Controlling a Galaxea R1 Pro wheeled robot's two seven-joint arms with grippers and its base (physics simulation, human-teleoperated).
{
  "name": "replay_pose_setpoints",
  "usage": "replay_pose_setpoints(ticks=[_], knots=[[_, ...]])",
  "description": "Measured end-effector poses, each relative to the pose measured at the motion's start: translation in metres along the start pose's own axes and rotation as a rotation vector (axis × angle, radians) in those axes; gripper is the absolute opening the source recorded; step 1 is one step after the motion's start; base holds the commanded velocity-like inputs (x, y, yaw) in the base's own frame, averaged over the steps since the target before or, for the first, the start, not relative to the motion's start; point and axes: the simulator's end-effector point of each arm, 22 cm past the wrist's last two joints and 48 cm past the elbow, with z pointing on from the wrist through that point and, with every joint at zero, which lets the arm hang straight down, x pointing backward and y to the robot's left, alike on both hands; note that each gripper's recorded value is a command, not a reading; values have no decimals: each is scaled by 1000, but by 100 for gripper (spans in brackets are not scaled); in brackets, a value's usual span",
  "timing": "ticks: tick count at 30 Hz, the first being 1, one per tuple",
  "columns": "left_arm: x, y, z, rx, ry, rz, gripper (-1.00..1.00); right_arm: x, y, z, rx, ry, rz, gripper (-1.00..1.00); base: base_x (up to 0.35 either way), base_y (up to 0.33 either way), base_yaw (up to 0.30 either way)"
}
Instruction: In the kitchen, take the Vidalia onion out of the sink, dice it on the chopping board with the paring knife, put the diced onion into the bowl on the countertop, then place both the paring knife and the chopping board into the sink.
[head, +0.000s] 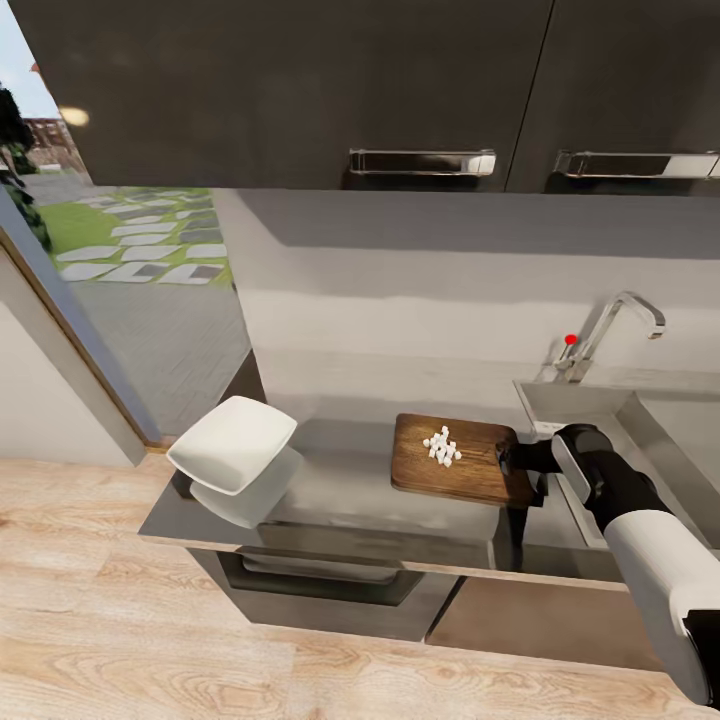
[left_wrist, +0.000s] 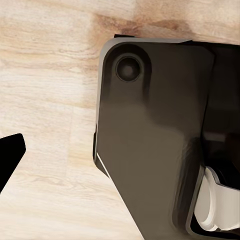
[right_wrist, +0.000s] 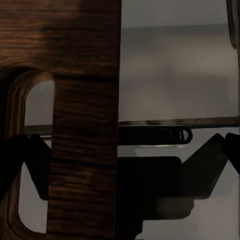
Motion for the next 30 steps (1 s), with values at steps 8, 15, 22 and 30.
replay_pose_setpoints(ticks=[8, 15, 22, 30], knots=[[0, 0, 0, 1, 0, 0, 100, -1, 0, 0, -1, -4, -3, 100, 0, 0, 0], [0, 2, 0, -3, 0, -1, 100, -2, 13, 0, 3, -9, -33, 100, 0, 0, 0], [-1, 5, 0, -8, 0, 0, 100, -2, 20, 1, -6, -8, -38, 100, 0, 0, 0], [-1, 6, 0, -8, 0, 0, 100, -3, 16, 0, 14, -11, -54, 100, 0, 0, 0]])
